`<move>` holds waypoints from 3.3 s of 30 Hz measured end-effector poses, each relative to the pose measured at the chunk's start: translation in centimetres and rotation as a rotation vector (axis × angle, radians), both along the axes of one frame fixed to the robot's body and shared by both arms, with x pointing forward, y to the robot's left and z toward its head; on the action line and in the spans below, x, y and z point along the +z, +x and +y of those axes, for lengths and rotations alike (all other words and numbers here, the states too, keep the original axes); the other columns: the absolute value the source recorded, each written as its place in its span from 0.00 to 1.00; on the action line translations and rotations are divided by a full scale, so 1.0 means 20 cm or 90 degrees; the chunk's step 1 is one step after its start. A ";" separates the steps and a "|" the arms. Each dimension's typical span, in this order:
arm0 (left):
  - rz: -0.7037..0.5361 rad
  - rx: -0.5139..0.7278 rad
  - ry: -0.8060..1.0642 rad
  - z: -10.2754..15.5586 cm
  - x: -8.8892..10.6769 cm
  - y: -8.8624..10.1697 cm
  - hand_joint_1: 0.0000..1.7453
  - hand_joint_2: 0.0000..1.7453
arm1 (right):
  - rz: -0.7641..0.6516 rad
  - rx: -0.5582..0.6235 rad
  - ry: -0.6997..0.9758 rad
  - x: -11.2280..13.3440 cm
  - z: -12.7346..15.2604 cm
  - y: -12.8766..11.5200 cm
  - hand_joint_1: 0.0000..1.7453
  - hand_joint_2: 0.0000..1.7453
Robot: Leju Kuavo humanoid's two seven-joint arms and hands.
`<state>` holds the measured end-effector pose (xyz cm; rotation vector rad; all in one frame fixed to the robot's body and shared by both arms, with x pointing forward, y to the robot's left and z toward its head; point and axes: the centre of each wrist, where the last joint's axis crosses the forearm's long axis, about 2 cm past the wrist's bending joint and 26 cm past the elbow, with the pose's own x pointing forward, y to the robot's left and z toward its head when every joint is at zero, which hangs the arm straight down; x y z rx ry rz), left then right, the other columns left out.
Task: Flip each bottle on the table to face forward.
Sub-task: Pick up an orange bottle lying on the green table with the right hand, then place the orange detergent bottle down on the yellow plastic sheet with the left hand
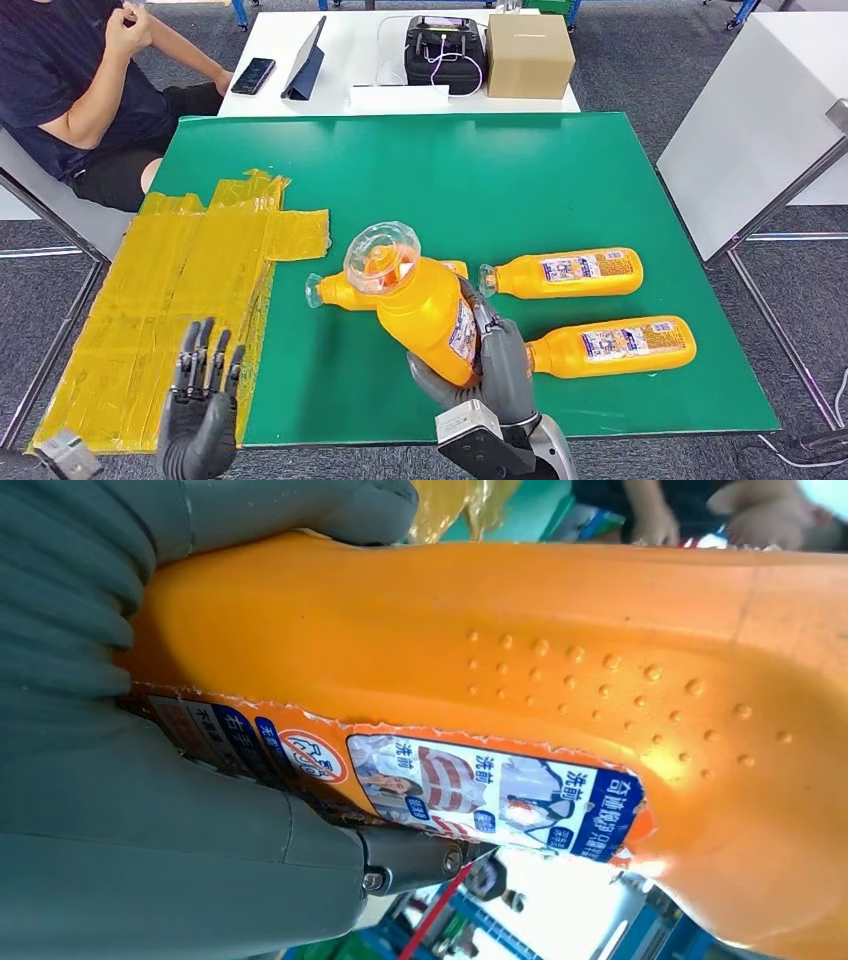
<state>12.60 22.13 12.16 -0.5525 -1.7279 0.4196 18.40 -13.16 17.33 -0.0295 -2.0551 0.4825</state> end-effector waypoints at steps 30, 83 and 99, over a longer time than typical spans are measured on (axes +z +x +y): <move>-0.109 -0.185 0.009 -0.16 -0.03 -0.06 0.00 1.00 | 0.082 0.267 -0.205 -0.13 0.24 -0.02 1.00 1.00; -0.114 -0.037 0.182 -0.11 0.03 -0.06 1.00 1.00 | 0.011 0.167 -0.222 -0.10 0.15 -0.17 0.00 0.00; -0.185 0.431 0.783 0.08 0.23 0.03 1.00 1.00 | -0.020 0.060 -0.167 0.01 -0.02 -0.28 0.00 0.00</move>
